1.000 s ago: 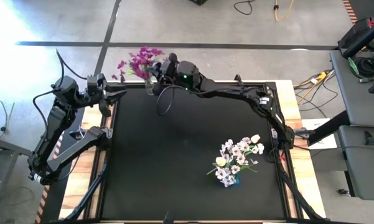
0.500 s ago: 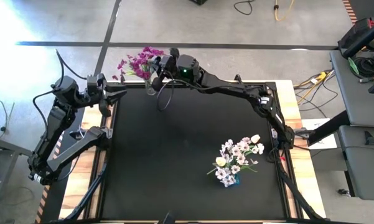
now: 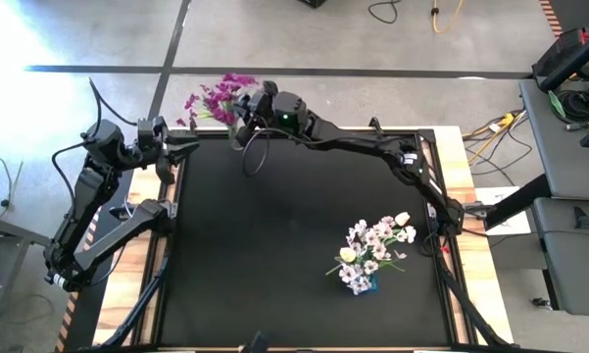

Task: Sort flowers into vase by color
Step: Put the black tulip into the transparent vase

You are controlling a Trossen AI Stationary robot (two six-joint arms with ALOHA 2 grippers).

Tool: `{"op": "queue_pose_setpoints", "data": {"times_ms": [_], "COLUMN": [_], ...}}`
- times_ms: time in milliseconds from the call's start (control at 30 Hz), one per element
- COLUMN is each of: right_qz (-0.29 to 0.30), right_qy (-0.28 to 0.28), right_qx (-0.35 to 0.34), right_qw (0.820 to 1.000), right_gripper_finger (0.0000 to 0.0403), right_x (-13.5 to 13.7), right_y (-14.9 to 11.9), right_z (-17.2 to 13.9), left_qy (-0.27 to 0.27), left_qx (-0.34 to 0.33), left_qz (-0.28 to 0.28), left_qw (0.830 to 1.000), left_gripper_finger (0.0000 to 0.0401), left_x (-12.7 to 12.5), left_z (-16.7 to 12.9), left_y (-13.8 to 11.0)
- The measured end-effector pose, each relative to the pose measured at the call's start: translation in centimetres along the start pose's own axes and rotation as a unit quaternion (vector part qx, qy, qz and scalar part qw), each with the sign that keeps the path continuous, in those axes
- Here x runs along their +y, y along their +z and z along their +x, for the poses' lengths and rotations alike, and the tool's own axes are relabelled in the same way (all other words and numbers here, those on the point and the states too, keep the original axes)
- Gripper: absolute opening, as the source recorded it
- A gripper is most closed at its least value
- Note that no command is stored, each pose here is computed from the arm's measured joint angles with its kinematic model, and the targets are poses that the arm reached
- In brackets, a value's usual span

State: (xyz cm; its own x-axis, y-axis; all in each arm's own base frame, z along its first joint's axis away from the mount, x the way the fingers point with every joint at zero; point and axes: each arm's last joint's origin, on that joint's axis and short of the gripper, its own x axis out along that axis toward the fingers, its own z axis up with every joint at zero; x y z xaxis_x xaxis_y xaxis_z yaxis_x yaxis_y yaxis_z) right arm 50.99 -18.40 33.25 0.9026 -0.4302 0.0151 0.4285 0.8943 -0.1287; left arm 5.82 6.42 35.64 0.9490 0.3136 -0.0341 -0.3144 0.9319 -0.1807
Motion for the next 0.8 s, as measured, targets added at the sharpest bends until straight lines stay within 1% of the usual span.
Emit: {"op": "queue_pose_setpoints", "data": {"times_ms": [133,300,433,533,667,733,800], "right_qz": [0.008,0.019,0.022,0.021,0.014,0.004,-0.002], "right_qy": [0.000,0.000,-0.005,-0.018,-0.019,-0.020,-0.020], "right_qx": [0.000,0.006,0.003,0.001,-0.008,-0.010,-0.008], "right_qw": [1.000,1.000,1.000,1.000,1.000,1.000,1.000], "right_gripper_finger": [0.0050,0.0091,0.0123,0.0139,0.0138,0.0123,0.0097], "right_x": [0.1,0.2,0.2,0.0,-0.2,-0.2,-0.2], "right_y": [-0.6,-1.2,-1.0,-0.4,1.1,1.4,1.4], "right_z": [0.6,0.9,0.8,0.7,0.5,0.4,0.4], "left_qy": [0.000,0.001,0.002,0.002,0.002,0.002,0.002], "left_qx": [0.000,0.004,0.011,0.011,0.011,0.011,0.011], "left_qz": [0.000,-0.003,-0.006,-0.005,-0.005,-0.005,-0.005], "left_qw": [1.000,1.000,1.000,1.000,1.000,1.000,1.000], "left_gripper_finger": [0.0078,0.0078,0.0078,0.0078,0.0077,0.0077,0.0077], "left_x": [0.0,0.0,0.1,0.1,0.1,0.1,0.1], "left_z": [0.0,0.0,0.0,0.0,0.0,0.0,0.0], "left_y": [0.0,-0.1,-0.3,-0.3,-0.3,-0.3,-0.3]}}
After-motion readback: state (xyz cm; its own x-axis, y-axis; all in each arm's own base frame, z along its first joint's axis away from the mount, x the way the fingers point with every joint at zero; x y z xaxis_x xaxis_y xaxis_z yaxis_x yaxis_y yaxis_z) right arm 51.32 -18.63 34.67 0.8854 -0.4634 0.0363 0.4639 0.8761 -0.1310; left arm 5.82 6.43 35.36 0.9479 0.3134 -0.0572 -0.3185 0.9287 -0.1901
